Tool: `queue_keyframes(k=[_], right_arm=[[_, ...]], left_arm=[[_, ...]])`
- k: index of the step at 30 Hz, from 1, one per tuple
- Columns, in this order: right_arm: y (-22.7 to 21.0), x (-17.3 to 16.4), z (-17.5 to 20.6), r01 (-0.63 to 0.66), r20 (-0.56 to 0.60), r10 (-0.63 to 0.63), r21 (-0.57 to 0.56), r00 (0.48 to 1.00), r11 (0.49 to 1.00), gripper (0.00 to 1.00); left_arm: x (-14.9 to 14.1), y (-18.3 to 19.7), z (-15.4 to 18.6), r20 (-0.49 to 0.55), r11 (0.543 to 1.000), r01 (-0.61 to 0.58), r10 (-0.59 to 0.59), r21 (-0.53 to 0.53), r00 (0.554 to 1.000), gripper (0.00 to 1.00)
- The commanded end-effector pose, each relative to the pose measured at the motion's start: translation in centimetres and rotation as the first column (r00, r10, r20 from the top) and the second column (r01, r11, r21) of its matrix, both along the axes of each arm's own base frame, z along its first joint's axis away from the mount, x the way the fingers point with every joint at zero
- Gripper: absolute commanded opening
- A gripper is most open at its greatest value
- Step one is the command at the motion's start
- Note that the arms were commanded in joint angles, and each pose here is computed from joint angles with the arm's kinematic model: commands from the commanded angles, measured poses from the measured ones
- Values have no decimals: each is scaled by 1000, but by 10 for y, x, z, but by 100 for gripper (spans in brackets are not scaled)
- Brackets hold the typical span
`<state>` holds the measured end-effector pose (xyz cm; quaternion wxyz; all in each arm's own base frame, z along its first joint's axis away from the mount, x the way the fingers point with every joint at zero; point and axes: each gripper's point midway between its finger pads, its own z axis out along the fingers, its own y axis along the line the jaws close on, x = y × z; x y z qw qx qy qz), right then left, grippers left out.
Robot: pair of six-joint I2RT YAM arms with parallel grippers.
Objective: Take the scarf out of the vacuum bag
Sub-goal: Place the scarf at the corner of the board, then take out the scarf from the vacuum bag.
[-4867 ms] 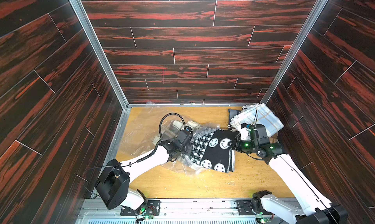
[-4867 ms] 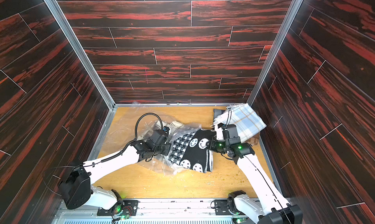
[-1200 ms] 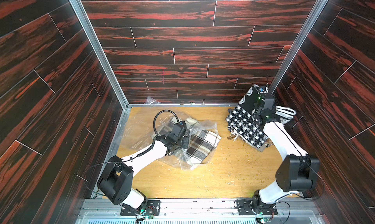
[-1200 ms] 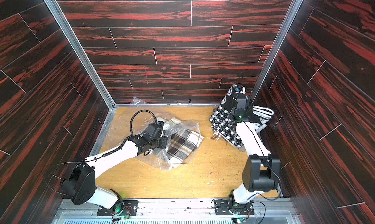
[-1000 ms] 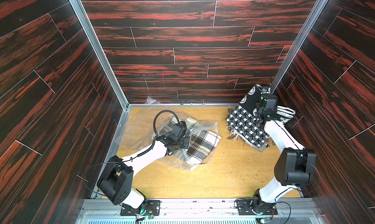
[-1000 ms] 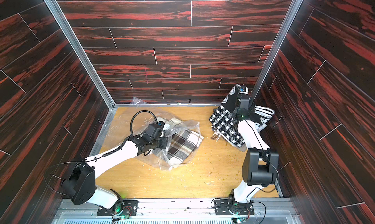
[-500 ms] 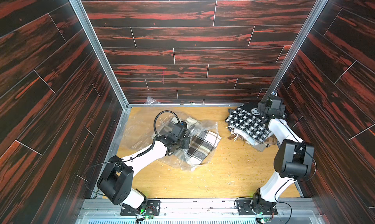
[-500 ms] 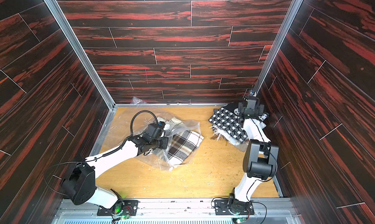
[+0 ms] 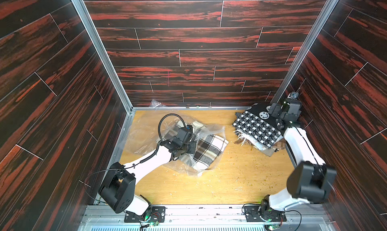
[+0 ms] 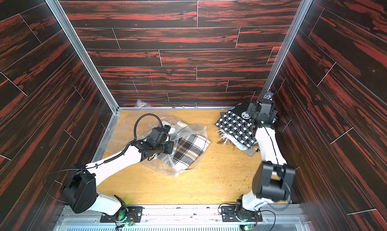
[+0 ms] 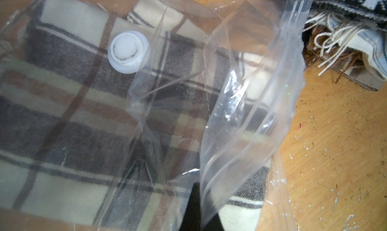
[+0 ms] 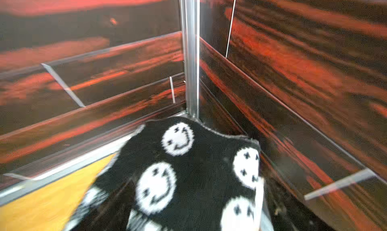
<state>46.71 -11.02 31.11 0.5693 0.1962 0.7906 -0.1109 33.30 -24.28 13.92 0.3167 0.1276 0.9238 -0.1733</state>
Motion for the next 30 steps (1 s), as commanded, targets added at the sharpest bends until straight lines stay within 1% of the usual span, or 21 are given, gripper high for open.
queue_keyframes(k=[1,4,6,8,11,14,16,18,19,20,21,22,25,30], right_arm=[[32,-27,2,-38,0,38,122,999,992,98],[58,-51,5,-93,2,94,207,996,974,98],[75,-66,6,-153,5,157,265,988,952,98],[98,-82,7,-232,11,240,312,971,921,98],[135,-109,15,-348,19,365,344,931,872,97],[175,-138,20,-465,31,497,403,867,788,97],[198,-157,17,-520,47,571,481,820,706,97],[214,-174,7,-539,56,621,561,782,628,97],[222,-182,0,-547,65,645,597,762,587,93],[229,-189,-9,-550,70,667,633,742,545,92],[235,-196,-17,-553,79,686,660,724,508,92],[240,-202,-26,-552,85,696,681,713,482,92],[256,-215,-56,-534,78,724,730,685,427,92],[284,-235,-106,-464,23,768,808,640,363,92]], left_arm=[[0,-1,26,38,1000,4,-4,-6,999,0],[-1,-1,38,54,1000,-1,0,4,999,0],[-2,-1,45,61,1000,-2,2,6,998,0],[-5,-2,51,66,1000,-1,1,8,998,0],[-9,-6,60,76,1000,3,-5,19,997,0],[-15,-11,66,87,999,10,-13,36,996,0],[-20,-14,70,95,999,14,-17,37,995,0],[-24,-16,75,106,999,16,-20,35,994,0],[-26,-17,76,109,999,16,-20,37,994,0],[-28,-17,77,113,999,17,-22,39,993,0],[-30,-18,78,115,999,20,-24,39,993,0],[-31,-20,78,114,999,25,-30,40,993,0],[-33,-24,75,107,998,35,-40,43,993,0],[-35,-33,73,104,998,53,-58,42,993,0]])
